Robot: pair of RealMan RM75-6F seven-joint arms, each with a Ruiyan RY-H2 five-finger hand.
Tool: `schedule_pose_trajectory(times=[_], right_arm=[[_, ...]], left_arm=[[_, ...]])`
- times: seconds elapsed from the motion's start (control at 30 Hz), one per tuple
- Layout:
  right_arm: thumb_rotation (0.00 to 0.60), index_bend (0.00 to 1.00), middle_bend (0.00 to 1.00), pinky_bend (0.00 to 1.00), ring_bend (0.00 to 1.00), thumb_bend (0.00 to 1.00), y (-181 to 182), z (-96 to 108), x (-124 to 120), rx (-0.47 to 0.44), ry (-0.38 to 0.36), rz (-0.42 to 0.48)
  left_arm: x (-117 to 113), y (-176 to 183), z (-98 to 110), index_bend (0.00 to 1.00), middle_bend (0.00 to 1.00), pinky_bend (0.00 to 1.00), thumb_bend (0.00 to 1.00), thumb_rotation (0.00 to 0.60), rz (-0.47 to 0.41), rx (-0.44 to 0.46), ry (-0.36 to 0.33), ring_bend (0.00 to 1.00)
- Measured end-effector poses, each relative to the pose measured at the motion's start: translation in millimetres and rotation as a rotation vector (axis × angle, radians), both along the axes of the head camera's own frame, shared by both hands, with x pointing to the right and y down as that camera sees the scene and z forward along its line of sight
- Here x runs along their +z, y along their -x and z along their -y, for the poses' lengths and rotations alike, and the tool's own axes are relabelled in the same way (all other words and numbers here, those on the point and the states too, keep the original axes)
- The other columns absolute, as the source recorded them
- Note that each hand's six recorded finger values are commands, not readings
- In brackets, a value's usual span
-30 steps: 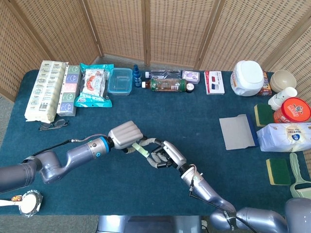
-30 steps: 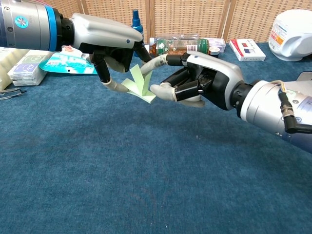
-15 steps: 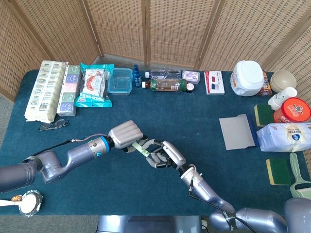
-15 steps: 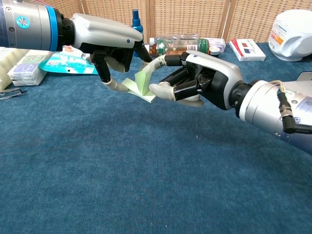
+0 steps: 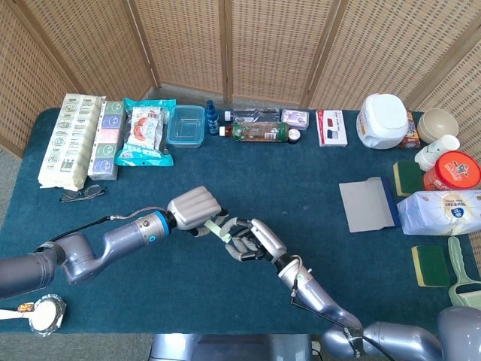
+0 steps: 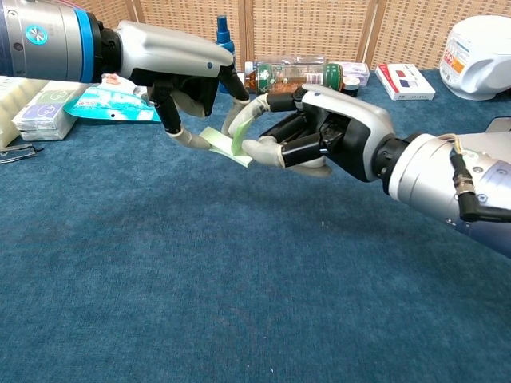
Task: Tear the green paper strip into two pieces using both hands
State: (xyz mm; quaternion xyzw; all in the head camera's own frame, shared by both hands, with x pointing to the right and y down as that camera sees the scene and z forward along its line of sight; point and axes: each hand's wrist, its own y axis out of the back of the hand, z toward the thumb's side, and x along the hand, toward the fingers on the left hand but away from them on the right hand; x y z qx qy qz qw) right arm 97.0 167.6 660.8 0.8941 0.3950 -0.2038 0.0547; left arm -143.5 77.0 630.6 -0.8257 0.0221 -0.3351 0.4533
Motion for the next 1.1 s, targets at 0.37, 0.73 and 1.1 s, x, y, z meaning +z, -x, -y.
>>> schedule_pose_trajectory(times=[0.37, 0.73, 1.1], right_arm=[[0.600, 0.51, 0.90, 0.98, 0.99, 0.43, 2.8, 0.2, 0.5, -0.004, 0.001, 0.001], [0.600, 0.56, 0.91, 0.98, 1.00, 0.43, 5.2, 0.6, 2.4, 0.003, 0.000, 0.000], [0.600, 0.63, 0.93, 0.98, 1.00, 0.43, 6.4, 1.6, 4.9, 0.012, 0.001, 0.000]], left_arm=[[1.0, 2.6, -1.7, 0.69, 1.00, 1.00, 0.41, 0.600, 0.002, 0.002, 0.005, 1.00], [2.3, 3.3, -5.5, 0.69, 1.00, 1.00, 0.41, 0.600, 0.005, 0.014, 0.009, 1.00], [3.4, 2.3, -8.0, 0.69, 1.00, 1.00, 0.41, 0.600, 0.004, 0.022, 0.013, 1.00]])
